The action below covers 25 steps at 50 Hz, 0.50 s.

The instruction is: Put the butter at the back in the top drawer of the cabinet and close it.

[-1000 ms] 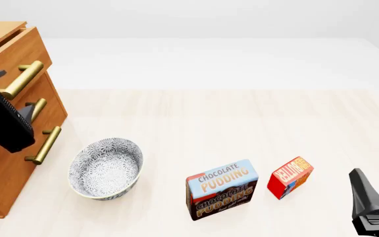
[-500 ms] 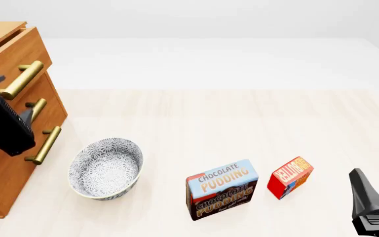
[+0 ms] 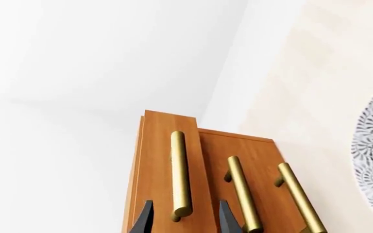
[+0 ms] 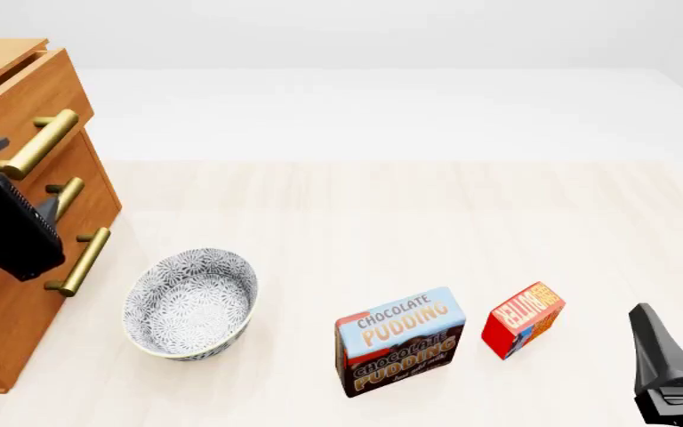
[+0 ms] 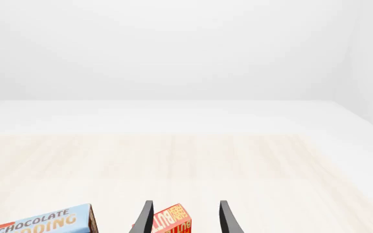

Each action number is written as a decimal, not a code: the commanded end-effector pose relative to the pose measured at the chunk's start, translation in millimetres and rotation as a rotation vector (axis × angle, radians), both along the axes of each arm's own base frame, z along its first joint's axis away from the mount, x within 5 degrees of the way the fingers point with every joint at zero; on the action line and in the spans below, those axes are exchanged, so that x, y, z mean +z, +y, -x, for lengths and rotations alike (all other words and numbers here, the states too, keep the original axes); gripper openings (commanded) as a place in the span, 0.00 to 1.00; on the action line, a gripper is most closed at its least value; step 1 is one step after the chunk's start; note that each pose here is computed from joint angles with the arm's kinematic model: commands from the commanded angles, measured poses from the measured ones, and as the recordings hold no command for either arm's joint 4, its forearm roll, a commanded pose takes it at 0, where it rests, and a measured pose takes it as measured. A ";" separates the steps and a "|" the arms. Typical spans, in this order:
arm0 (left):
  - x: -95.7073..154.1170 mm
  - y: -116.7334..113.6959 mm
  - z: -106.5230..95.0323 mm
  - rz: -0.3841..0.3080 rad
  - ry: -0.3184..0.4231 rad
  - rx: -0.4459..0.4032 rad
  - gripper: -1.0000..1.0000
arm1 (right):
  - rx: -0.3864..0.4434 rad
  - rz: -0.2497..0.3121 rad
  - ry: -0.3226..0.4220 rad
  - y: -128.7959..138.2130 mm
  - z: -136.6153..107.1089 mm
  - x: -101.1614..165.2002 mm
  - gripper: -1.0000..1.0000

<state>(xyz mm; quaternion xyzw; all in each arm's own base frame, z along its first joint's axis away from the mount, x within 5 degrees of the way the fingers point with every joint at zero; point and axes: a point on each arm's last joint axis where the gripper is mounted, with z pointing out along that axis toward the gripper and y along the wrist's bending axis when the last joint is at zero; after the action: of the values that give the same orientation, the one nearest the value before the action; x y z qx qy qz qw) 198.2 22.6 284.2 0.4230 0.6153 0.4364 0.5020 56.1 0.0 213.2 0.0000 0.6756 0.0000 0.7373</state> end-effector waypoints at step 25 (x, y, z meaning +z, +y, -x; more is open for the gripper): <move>-2.5 5.3 -9.6 0.004 0.002 0.020 1.00 | 0.000 0.000 0.000 0.0 0.0 0.0 1.00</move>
<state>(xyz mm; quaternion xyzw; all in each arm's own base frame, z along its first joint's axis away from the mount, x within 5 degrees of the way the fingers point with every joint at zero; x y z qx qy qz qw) 205.3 27.2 284.1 0.4159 0.6194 0.4405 0.4992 56.1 0.0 213.2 0.0000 0.6756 0.0000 0.7373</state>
